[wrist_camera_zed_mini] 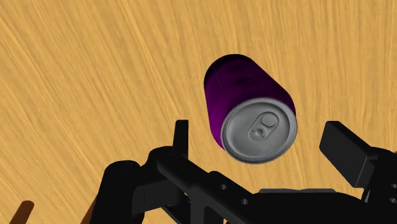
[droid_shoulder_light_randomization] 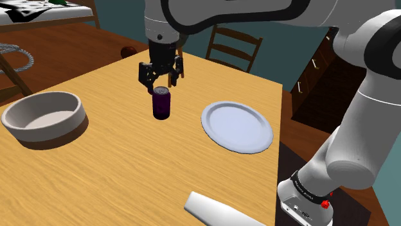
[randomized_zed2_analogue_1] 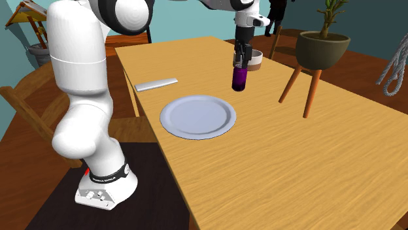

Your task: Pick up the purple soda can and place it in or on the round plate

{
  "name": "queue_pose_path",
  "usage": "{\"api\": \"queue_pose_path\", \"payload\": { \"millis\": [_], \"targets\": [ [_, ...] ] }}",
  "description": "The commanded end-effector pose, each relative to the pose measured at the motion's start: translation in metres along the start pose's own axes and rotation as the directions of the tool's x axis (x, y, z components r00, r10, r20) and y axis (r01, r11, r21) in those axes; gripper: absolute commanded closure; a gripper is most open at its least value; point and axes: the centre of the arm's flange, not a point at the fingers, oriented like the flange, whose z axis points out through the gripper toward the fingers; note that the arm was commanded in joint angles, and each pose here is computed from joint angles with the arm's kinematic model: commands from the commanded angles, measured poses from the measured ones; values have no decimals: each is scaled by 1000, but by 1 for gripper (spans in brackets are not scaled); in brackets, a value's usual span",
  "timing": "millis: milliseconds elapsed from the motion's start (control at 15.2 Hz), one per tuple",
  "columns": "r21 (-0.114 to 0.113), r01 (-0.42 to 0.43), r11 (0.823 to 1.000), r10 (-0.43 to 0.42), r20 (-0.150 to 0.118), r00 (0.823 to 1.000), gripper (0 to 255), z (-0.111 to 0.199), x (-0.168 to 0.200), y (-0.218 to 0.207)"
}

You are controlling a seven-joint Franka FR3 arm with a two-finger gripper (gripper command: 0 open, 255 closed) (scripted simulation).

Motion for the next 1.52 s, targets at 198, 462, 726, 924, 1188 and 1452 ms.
{"api": "queue_pose_path", "payload": {
  "millis": [198, 462, 726, 924, 1188, 1452],
  "targets": [
    [0, -1, 1000, 1, 1, 1000, 0, 26, 2, -3],
    [0, -1, 1000, 1, 1, 1000, 0, 34, 2, -3],
    [0, -1, 1000, 1, 1, 1000, 0, 34, 2, -3],
    [0, -1, 1000, 1, 1, 1000, 255, 34, 2, -3],
    [0, -1, 1000, 1, 1, 1000, 255, 34, 2, -4],
    [0, -1, 1000, 1, 1, 1000, 255, 34, 2, -3]
  ]
}}
